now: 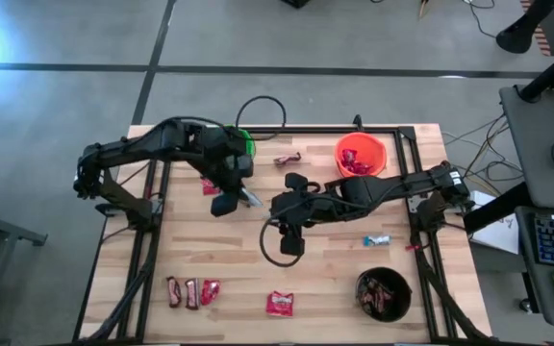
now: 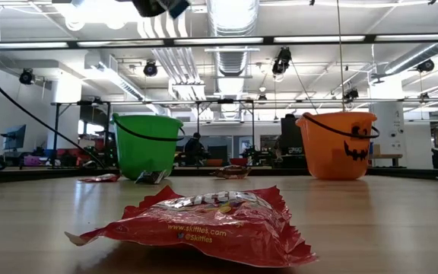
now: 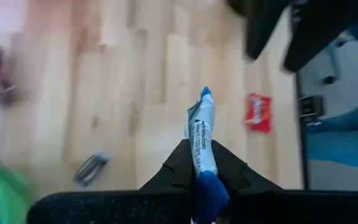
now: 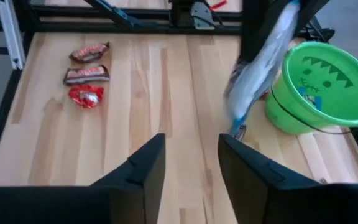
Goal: Sort candy
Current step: Put the white candy into the green bucket, then put the brown candy into the black bucket
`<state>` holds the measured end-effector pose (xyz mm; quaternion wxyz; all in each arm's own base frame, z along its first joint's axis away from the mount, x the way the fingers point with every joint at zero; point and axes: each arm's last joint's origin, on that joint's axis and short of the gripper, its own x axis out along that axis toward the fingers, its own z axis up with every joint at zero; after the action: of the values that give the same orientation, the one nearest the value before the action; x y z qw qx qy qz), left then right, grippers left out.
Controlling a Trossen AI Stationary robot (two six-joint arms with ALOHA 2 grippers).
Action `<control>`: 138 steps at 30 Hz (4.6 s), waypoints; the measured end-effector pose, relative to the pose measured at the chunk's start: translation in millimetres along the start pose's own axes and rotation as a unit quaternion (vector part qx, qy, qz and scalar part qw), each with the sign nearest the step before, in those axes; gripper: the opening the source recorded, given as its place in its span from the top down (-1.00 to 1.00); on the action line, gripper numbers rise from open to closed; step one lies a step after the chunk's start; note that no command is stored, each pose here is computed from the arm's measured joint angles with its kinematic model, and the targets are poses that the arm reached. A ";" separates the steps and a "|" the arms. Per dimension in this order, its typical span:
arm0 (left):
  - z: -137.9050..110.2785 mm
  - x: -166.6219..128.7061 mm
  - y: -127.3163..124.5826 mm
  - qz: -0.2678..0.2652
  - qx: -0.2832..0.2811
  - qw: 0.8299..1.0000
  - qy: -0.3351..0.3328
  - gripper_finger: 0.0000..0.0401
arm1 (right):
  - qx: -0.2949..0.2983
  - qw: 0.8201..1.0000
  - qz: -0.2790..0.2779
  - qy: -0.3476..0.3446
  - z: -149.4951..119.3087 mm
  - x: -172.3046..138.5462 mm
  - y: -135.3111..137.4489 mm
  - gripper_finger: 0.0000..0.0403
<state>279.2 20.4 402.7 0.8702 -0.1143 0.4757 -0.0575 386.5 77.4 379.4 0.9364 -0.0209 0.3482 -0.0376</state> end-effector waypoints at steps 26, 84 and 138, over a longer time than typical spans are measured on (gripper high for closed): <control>-43.9 -60.7 144.5 0.184 -0.114 0.975 0.052 1.00 | 0.054 0.993 -0.042 0.093 -18.7 11.5 -28.5 0.27; -62.9 -98.7 122.2 0.156 -0.052 0.986 -0.007 0.46 | 0.055 0.994 -0.076 0.051 -29.5 141.4 -91.6 0.07; -58.0 -99.9 124.9 0.172 -0.053 0.983 -0.032 0.46 | 0.189 0.976 -0.023 0.104 -91.7 246.3 -120.8 0.07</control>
<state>175.3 153.8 422.2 0.8746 -0.0787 0.4626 0.1221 505.7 -65.0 157.8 0.8809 0.1525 0.4299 -0.1262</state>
